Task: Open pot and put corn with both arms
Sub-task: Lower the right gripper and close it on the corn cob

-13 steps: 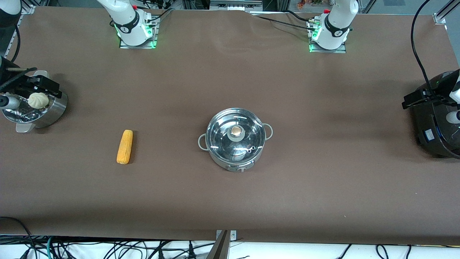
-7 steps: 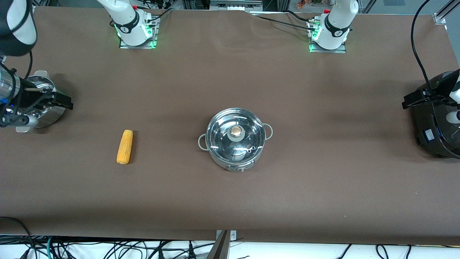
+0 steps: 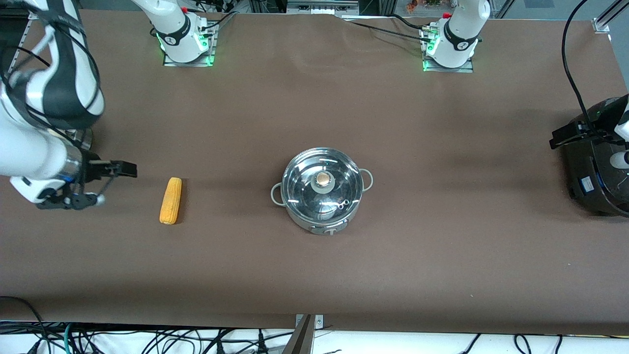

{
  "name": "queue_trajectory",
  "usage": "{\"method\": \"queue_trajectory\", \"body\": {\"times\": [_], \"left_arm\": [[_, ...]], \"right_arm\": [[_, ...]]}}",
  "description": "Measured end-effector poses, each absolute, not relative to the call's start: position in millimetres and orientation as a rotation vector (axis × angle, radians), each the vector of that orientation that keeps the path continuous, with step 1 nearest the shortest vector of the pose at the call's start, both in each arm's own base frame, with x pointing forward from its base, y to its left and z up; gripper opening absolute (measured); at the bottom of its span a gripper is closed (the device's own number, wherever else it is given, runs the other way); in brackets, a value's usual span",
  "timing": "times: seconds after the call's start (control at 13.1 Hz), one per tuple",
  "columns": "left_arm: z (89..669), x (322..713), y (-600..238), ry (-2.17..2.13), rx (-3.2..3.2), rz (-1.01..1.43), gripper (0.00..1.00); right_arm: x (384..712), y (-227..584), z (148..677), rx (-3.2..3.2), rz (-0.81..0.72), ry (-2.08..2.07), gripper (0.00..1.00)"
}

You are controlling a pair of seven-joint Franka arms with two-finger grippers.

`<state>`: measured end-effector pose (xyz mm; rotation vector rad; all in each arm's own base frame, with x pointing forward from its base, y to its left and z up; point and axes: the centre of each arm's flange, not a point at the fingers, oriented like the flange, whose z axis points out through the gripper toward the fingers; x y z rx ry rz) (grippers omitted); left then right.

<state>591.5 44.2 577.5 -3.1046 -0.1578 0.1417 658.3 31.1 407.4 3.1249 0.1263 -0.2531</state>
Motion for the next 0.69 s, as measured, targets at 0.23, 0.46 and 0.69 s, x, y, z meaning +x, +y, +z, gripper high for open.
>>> {"method": "queue_trajectory", "body": {"times": [0.23, 0.46, 0.69], "left_arm": [[577.6, 591.5, 44.2, -0.158, -3.105, 0.141, 1.00], [577.7, 591.6, 44.0, -0.157, -3.105, 0.141, 1.00], [577.7, 591.6, 43.9, -0.157, -3.105, 0.141, 1.00]], "right_arm": [[672.1, 32.4, 344.1, 3.137, -0.293, 0.121, 1.00], [678.4, 36.9, 298.6, 3.144, -0.289, 0.127, 1.00], [674.5, 48.8, 261.8, 3.148, -0.264, 0.151, 1.00]]}}
